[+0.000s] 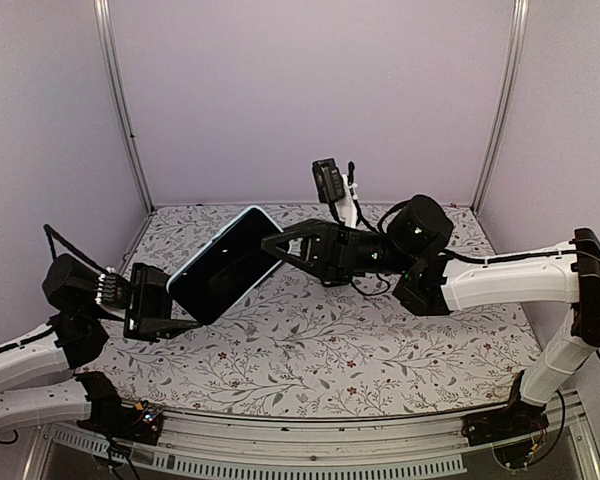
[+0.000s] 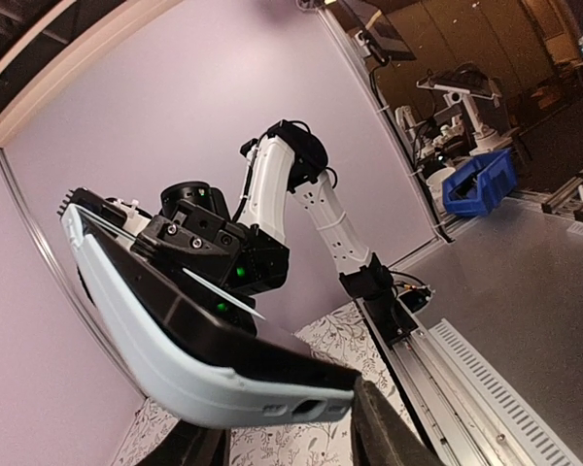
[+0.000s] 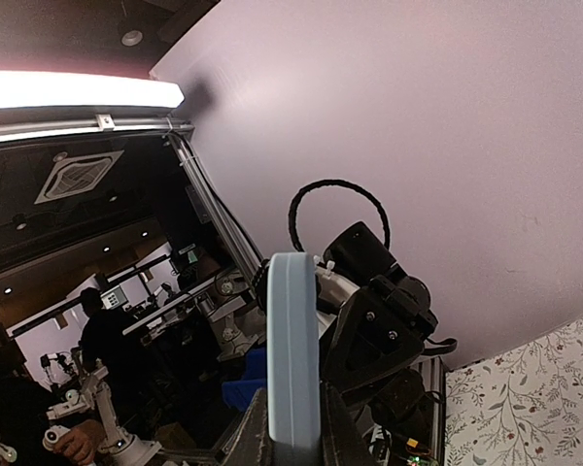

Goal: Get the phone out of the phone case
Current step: Remove the phone from the bottom left corner of the phone case.

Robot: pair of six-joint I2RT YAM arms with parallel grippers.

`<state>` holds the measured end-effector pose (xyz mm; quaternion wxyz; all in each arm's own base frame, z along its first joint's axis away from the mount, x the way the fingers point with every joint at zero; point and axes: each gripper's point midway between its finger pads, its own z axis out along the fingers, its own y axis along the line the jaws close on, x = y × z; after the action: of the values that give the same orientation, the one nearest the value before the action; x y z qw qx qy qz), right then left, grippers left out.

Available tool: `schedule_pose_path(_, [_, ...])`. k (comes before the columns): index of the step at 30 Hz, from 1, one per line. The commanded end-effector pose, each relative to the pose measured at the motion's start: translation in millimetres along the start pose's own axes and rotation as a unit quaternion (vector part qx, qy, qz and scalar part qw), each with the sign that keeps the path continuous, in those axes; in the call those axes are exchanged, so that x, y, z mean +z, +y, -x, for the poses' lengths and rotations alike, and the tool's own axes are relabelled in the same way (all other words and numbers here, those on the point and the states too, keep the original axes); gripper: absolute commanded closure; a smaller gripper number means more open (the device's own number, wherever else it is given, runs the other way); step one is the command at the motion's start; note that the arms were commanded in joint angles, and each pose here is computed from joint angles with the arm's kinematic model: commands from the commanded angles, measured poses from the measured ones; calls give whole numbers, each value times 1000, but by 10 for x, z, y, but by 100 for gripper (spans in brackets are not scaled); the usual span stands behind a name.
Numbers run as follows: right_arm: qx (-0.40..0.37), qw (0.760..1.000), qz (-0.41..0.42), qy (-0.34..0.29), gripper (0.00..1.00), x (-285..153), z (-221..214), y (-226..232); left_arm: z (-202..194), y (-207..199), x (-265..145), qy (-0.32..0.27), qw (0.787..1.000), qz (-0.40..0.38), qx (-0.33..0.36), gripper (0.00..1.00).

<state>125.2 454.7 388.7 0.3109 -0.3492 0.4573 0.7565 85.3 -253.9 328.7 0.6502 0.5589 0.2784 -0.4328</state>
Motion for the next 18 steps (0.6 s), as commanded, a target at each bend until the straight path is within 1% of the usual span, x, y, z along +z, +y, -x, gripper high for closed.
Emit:
schedule_pose_path(1, [13,998,43,38,100,91,-207,246,-3,235,0,12,998,60,13,57])
schedule_pose_path(10, [14,997,56,41,100,80,-201,349,-100,338,-16,34,995,90,21,60])
schedule_pose_path(18, [14,997,61,40,100,75,-180,397,-177,436,-47,55,991,120,29,60])
